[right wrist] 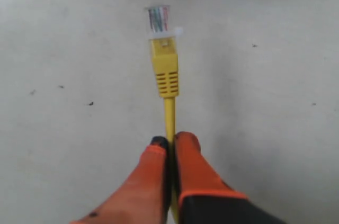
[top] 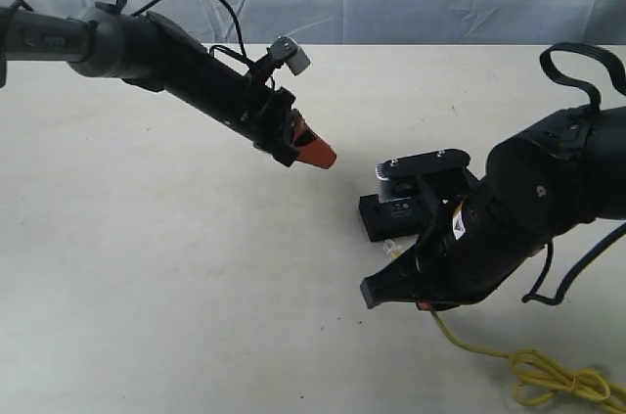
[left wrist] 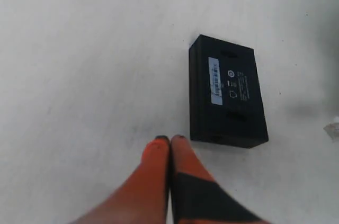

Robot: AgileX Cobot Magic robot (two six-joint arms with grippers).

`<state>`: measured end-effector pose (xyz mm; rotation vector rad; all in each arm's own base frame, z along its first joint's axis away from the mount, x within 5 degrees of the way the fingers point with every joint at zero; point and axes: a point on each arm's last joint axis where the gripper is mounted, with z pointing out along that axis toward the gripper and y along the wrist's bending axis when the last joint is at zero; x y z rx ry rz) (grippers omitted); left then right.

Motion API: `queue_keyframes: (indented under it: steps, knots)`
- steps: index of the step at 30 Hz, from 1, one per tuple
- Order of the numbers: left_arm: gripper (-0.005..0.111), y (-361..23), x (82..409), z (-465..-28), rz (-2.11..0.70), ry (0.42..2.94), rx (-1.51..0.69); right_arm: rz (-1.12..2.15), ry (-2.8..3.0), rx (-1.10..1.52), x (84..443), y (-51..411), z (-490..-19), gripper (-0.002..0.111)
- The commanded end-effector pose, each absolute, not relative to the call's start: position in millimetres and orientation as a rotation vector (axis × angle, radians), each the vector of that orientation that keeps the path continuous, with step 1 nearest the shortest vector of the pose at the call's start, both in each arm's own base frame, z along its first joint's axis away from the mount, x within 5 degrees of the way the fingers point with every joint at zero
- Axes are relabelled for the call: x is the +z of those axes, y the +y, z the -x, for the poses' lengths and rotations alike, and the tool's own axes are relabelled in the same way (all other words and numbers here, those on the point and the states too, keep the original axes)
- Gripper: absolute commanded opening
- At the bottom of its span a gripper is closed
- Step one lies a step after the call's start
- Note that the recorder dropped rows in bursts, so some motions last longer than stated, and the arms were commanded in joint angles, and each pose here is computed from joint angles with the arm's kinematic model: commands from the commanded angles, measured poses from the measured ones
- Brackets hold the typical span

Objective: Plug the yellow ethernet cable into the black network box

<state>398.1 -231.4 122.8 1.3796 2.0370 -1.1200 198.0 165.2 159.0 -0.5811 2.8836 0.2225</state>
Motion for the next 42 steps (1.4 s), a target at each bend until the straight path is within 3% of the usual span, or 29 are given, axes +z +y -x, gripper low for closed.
queue_keyframes:
  steps: [1, 9, 16, 42]
  knots:
    - [0.0, -247, 115, -397, -1.289, 2.018, -1.218, 0.569, 2.877, 0.208, 156, 165, -200, -0.001]
    - [0.0, -268, 112, -392, -1.288, 1.966, -1.166, 0.541, 2.872, 0.152, 152, 163, -203, -0.001]
    - [0.0, -279, 94, -390, -1.19, 1.963, -1.276, 0.565, 2.853, 0.124, 153, 162, -205, -0.001]
    - [0.0, -277, 80, -386, -1.27, 2.025, -1.282, 0.579, 2.812, 0.04, 117, 167, -220, -0.001]
